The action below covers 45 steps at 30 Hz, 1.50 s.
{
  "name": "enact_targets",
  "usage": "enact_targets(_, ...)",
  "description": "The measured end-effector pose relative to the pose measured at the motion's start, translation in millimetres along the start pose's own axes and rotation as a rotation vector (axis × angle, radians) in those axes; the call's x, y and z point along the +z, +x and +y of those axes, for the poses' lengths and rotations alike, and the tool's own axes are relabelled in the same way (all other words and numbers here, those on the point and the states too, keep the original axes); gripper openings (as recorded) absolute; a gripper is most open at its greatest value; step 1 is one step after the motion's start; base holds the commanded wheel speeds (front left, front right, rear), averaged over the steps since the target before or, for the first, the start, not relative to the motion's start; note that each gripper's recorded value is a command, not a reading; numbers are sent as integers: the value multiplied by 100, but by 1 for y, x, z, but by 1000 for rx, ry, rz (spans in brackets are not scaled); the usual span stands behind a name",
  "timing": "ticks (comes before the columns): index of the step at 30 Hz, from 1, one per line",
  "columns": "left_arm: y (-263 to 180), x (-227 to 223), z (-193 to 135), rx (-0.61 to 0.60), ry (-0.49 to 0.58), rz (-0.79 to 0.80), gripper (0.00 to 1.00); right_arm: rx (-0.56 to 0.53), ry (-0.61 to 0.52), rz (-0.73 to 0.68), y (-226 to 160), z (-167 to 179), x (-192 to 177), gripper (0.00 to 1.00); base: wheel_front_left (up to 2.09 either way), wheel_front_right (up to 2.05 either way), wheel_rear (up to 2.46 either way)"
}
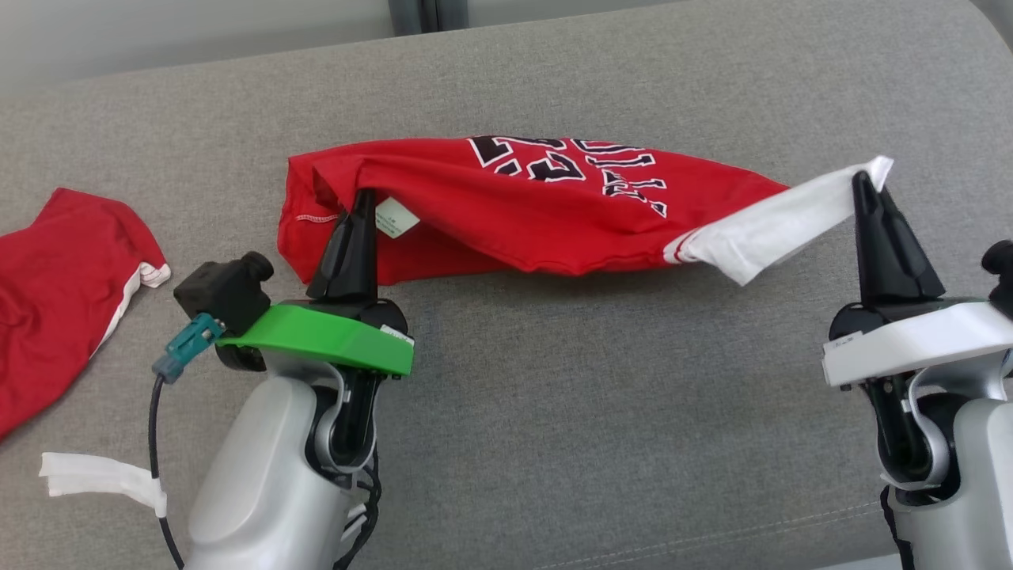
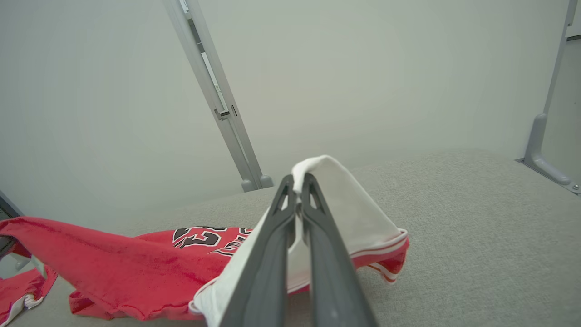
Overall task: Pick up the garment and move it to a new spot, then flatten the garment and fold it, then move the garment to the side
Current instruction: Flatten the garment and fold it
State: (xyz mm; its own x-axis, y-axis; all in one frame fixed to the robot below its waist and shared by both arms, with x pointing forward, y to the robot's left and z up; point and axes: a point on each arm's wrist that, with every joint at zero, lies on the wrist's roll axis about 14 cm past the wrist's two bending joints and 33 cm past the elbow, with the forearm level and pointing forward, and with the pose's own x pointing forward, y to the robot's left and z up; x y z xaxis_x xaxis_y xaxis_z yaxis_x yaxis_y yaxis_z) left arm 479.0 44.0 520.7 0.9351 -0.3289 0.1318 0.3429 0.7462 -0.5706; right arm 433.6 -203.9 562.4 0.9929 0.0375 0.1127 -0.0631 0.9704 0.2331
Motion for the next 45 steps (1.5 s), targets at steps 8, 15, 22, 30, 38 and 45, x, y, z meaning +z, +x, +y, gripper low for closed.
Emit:
enact_targets(8, 26, 57, -48, -151, -103, -88, 0, 101, -82, -294, 13, 27, 104, 0, 0, 0, 0)
enact_targets(15, 39, 99, -59, -207, -99, -135, 0, 158, -134, -518, 20, 47, 177, 0, 0, 0, 0)
enact_targets(22, 67, 108, -44, -195, -5, -101, 0, 215, -61, -333, 83, 58, 141, 0, 0, 0, 0)
enact_targets(30, 128, 110, 6, -127, 146, -160, 0, 156, 25, -280, 183, 50, 116, 0, 0, 0, 0)
enact_targets(38, 166, 204, -31, -265, 153, -501, 0, 230, -55, -742, 197, 80, 236, 0, 0, 0, 0)
enact_targets(45, 153, 198, -19, -268, 115, -530, 0, 220, -49, -738, 195, 63, 207, 0, 0, 0, 0)
